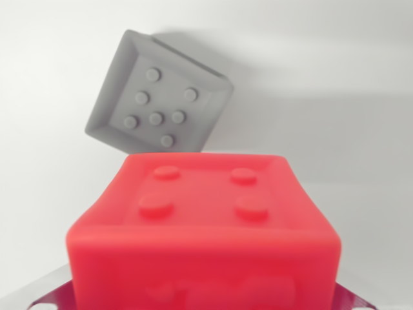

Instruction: Destack cube

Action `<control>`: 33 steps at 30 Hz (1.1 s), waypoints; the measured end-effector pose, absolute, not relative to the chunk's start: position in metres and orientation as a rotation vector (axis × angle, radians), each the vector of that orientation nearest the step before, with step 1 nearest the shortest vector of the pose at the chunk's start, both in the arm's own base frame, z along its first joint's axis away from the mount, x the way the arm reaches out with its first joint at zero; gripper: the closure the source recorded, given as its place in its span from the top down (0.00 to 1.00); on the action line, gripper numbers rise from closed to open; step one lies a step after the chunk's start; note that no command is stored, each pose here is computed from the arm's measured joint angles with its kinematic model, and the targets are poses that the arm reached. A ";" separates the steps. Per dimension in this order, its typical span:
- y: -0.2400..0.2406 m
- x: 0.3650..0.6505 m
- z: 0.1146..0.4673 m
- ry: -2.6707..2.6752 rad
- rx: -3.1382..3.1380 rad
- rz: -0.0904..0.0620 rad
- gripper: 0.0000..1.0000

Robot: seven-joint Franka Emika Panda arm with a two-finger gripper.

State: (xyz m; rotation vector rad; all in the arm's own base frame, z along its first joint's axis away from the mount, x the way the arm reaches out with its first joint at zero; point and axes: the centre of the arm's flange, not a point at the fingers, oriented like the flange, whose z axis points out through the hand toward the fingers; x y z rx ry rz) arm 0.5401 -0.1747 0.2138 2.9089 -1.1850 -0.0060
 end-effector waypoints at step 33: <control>-0.187 0.515 0.149 -0.806 3.033 -0.014 0.00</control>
